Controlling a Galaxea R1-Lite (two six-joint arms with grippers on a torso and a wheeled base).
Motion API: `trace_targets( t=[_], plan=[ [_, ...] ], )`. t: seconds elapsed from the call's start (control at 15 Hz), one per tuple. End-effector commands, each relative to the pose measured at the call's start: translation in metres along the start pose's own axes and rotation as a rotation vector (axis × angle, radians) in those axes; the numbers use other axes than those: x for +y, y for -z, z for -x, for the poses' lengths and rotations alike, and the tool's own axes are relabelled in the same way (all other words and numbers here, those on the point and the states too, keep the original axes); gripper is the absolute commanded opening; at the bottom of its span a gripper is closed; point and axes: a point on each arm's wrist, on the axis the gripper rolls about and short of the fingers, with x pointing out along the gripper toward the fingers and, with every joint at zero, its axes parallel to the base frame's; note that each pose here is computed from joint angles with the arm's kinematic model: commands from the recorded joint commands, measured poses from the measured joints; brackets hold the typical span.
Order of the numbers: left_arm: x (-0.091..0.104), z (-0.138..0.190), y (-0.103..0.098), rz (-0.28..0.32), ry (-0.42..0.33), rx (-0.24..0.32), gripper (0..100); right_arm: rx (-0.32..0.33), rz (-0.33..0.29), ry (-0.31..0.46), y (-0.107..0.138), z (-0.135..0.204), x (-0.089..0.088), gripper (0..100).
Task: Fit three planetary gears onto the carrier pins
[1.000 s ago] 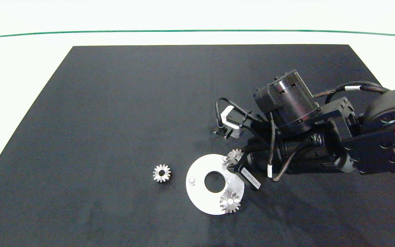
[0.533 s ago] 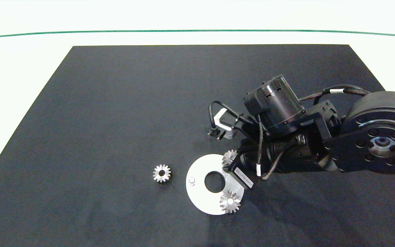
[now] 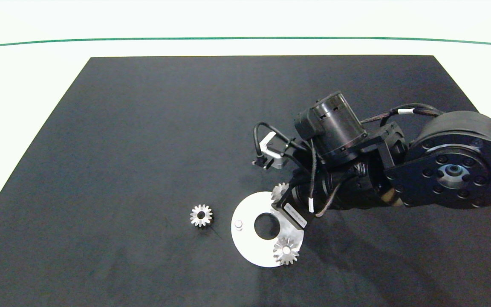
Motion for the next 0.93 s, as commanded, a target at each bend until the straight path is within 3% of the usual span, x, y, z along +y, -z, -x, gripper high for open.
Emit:
trace_targets(
  t=[0.07, 0.6, 0.93],
  plan=[
    [0.000, 0.000, 0.000, -0.001, 0.001, 0.004, 100, 0.009, 0.000, 0.001, 0.001, -0.004, -0.001, 0],
    [0.000, -0.001, -0.001, -0.001, 0.002, 0.009, 100, 0.037, -0.013, 0.010, 0.005, -0.015, -0.006, 0],
    [0.001, -0.003, -0.002, -0.001, 0.003, 0.010, 100, 0.008, -0.019, 0.014, -0.003, -0.012, -0.008, 0]
  ],
)
